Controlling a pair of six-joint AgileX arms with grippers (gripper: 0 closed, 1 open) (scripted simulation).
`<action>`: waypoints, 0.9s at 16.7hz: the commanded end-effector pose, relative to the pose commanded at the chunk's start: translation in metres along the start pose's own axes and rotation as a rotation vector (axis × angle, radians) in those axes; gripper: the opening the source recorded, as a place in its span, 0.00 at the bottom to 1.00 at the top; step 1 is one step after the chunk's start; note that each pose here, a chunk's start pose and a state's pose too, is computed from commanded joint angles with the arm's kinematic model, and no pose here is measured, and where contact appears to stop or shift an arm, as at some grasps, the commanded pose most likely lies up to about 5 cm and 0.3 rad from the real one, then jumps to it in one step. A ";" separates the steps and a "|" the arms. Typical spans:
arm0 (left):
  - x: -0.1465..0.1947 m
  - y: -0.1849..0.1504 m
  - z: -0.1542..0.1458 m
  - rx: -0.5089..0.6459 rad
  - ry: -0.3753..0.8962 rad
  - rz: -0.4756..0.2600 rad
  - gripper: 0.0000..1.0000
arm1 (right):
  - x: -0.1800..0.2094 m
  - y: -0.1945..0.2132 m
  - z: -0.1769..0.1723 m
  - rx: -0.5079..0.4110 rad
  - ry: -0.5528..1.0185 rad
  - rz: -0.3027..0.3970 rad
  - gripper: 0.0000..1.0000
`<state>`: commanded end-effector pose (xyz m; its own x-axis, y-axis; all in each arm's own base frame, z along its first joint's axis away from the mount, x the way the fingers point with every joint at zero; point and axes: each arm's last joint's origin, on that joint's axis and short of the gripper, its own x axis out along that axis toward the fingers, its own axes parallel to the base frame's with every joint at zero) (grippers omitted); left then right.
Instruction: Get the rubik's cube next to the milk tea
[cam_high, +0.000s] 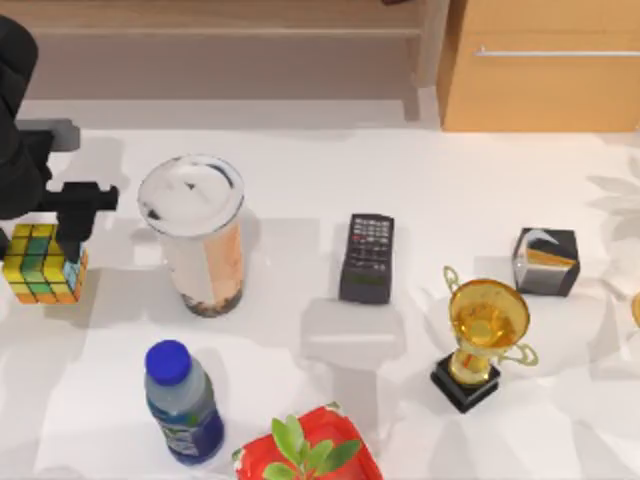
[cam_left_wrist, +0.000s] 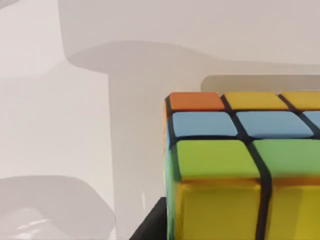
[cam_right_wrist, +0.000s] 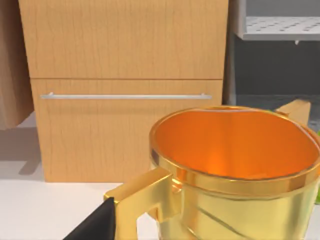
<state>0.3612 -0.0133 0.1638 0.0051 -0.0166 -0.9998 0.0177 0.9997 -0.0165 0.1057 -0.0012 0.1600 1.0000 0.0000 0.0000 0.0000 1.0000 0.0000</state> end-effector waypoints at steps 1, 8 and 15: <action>0.000 0.000 0.000 0.000 0.000 0.000 0.00 | 0.000 0.000 0.000 0.000 0.000 0.000 1.00; 0.000 0.000 0.000 0.000 0.000 0.000 0.53 | 0.000 0.000 0.000 0.000 0.000 0.000 1.00; 0.000 0.000 0.000 0.000 0.000 0.000 1.00 | 0.000 0.000 0.000 0.000 0.000 0.000 1.00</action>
<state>0.3612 -0.0133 0.1638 0.0051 -0.0166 -0.9998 0.0177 0.9997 -0.0165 0.1057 -0.0012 0.1600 1.0000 0.0000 0.0000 0.0000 1.0000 0.0000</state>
